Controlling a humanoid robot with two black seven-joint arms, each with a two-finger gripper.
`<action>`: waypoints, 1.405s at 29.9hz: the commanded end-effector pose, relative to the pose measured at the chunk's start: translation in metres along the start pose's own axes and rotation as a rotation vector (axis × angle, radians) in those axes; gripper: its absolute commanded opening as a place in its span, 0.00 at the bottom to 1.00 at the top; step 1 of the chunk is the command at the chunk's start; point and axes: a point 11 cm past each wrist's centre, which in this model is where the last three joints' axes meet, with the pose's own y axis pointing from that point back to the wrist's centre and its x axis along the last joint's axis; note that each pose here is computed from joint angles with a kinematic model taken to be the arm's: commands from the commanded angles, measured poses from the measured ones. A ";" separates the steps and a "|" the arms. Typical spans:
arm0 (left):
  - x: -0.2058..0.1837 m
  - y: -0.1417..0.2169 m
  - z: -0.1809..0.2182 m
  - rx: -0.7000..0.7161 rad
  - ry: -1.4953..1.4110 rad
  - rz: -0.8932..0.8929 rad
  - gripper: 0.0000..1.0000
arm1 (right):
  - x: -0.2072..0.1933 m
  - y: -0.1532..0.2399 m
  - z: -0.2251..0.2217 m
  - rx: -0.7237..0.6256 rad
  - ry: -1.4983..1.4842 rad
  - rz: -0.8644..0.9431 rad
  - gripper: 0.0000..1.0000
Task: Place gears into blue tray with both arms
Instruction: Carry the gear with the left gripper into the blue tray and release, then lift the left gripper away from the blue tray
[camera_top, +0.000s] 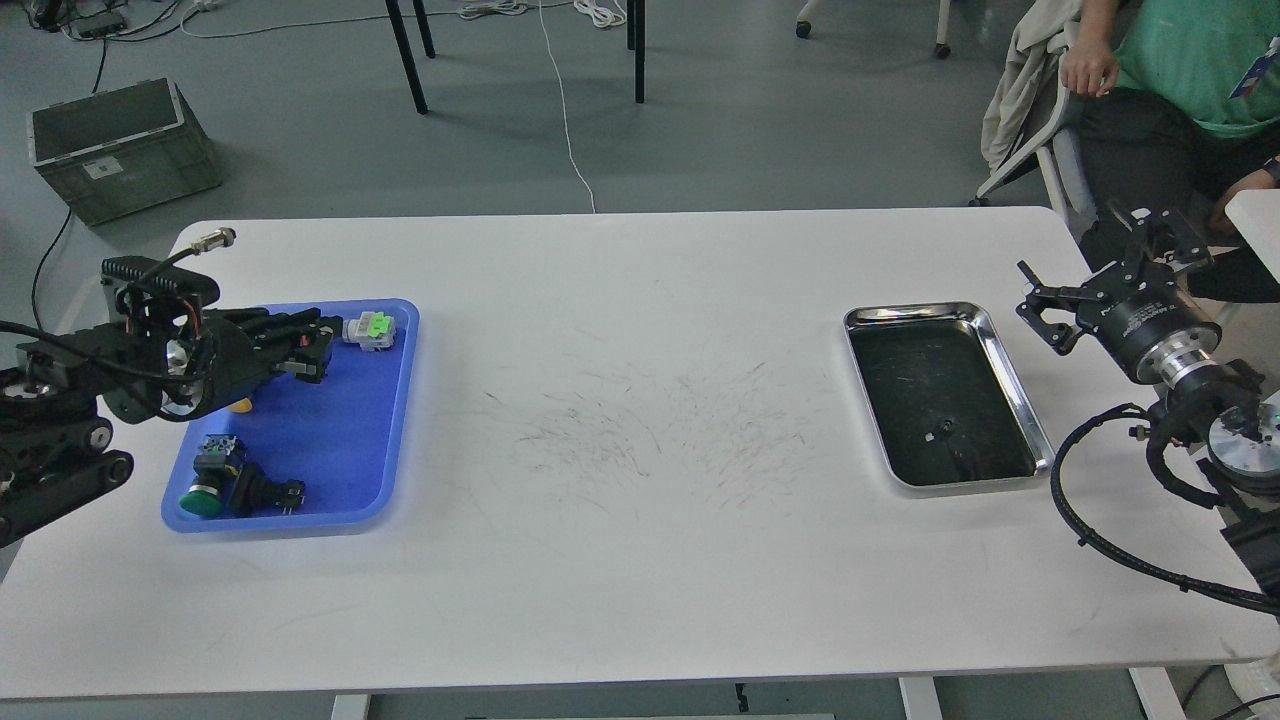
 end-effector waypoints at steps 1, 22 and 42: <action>-0.017 -0.010 -0.008 0.040 0.021 -0.003 0.05 | 0.000 -0.001 -0.001 0.001 0.002 0.001 0.99; -0.057 -0.033 0.002 0.049 0.041 -0.059 0.11 | 0.004 0.001 -0.006 0.007 0.011 0.014 0.99; 0.043 -0.028 -0.003 0.037 0.137 0.155 0.98 | 0.001 0.000 -0.006 0.012 0.006 0.007 0.99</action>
